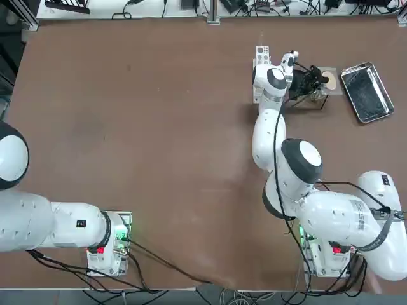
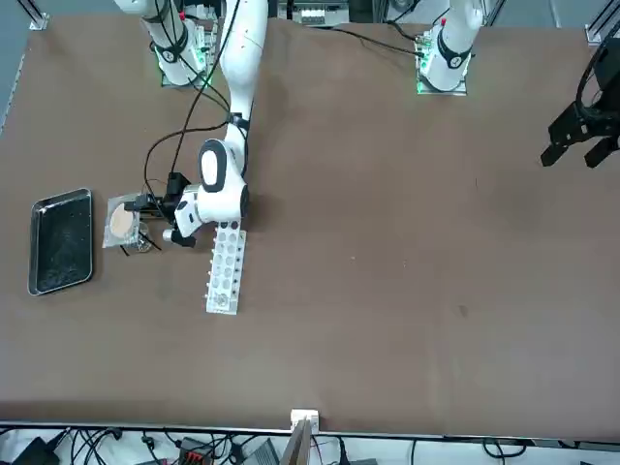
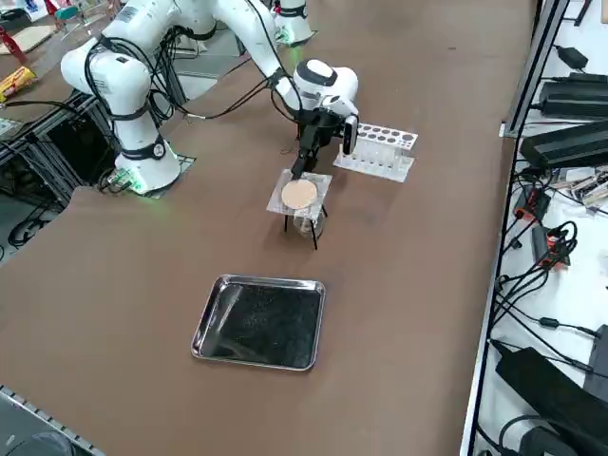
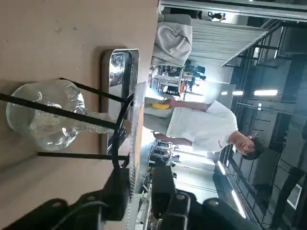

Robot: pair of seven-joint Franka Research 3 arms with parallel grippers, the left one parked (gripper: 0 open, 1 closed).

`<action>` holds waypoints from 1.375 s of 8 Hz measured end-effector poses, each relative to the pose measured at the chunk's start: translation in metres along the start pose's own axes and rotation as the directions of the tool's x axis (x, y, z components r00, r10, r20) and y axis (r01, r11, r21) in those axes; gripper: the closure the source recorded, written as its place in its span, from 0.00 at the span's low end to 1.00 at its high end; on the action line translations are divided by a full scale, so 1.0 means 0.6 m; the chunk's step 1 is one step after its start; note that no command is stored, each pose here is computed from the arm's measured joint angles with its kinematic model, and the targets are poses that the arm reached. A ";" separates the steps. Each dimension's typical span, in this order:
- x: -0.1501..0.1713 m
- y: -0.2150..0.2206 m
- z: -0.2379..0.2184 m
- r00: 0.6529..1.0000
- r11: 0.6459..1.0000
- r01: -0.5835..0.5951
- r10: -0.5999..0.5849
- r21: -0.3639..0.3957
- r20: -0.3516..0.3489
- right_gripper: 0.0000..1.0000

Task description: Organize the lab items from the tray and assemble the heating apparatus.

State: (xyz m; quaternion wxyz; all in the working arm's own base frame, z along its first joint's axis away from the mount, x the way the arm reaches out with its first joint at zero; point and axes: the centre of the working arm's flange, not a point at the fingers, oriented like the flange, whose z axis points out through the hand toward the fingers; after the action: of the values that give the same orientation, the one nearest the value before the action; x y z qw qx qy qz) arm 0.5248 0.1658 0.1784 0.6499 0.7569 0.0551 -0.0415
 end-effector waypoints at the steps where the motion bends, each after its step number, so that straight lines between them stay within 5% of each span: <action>1: 0.002 0.000 0.001 1.000 1.000 -0.001 0.001 0.001 0.000 0.54; 2: 0.004 0.001 0.001 1.000 1.000 -0.001 0.001 0.003 -0.001 0.47; 4: 0.008 0.003 0.005 1.000 1.000 -0.002 0.002 0.007 0.000 0.10; 5: 0.010 0.003 0.007 1.000 1.000 0.002 -0.002 0.008 0.001 0.00; 11: 0.018 0.018 -0.026 0.998 0.996 0.065 -0.066 0.059 0.013 0.00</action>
State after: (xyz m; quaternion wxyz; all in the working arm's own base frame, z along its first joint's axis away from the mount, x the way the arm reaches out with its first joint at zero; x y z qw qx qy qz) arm 0.5367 0.1799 0.1902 0.6261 0.7730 0.0739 -0.0699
